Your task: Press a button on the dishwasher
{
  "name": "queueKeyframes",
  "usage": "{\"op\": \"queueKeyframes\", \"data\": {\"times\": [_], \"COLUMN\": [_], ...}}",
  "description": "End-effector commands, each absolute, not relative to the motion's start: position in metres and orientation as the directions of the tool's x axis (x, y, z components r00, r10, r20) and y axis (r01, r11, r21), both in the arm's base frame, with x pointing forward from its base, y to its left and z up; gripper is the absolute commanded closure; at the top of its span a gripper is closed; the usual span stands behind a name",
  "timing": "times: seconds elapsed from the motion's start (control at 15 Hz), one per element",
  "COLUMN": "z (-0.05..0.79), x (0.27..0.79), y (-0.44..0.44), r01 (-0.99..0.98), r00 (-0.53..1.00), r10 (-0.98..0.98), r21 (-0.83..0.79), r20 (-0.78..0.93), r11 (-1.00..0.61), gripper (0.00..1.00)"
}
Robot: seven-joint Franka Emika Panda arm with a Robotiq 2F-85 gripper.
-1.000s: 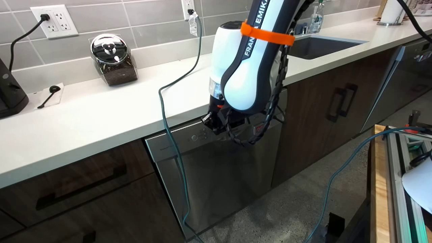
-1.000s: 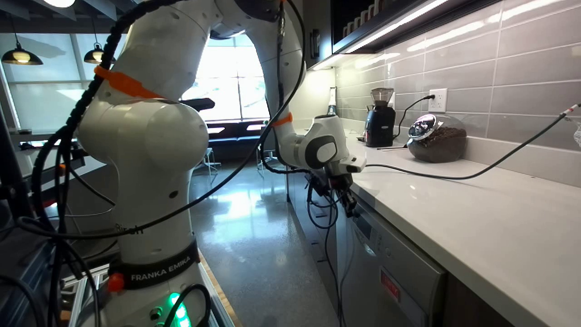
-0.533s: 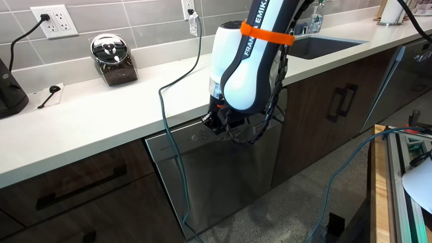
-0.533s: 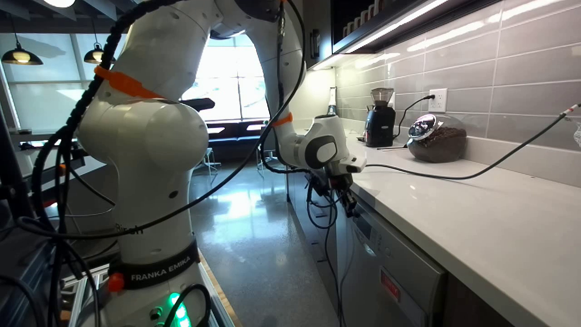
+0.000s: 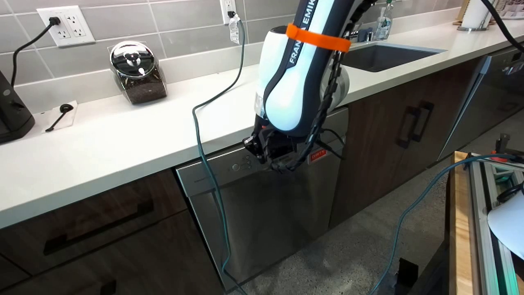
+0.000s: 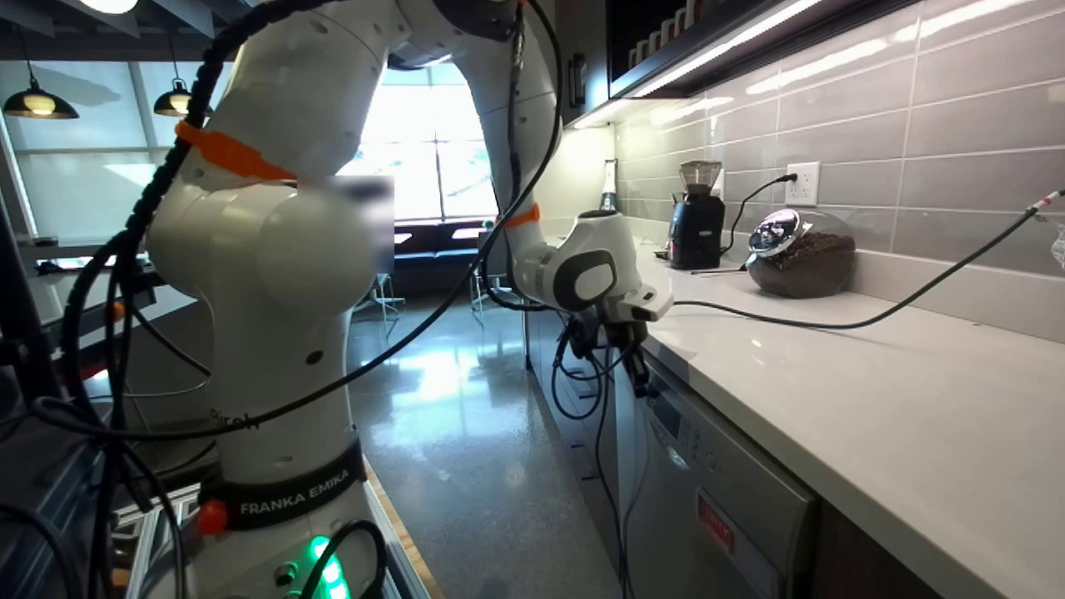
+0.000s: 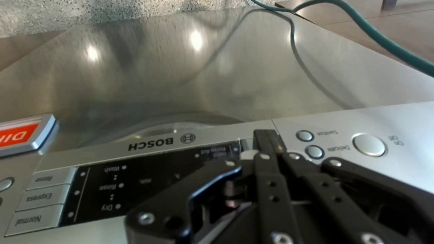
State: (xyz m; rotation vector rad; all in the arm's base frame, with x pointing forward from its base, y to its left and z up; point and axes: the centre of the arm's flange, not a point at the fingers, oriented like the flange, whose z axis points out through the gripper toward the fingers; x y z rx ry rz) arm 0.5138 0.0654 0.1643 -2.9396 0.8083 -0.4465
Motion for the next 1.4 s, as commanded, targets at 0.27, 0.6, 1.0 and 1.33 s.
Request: {"op": "queueKeyframes", "data": {"times": [0.27,0.6,1.0,1.33], "z": [0.17,0.169,0.172,0.179], "x": [0.51,0.506,0.503,0.495], "y": [0.065,0.066,0.063,0.061], "r01": [-0.557,-0.572,-0.557,-0.447], "r00": [0.709,0.682,0.718,0.821], "r10": [-0.611,-0.635,-0.609,-0.471], "r21": [-0.253,-0.277,-0.247,-0.148], "r20": [0.351,0.363,0.337,0.324], "r11": [-0.791,-0.772,-0.793,-0.882], "gripper": [1.0,1.0,1.0,1.0]}}
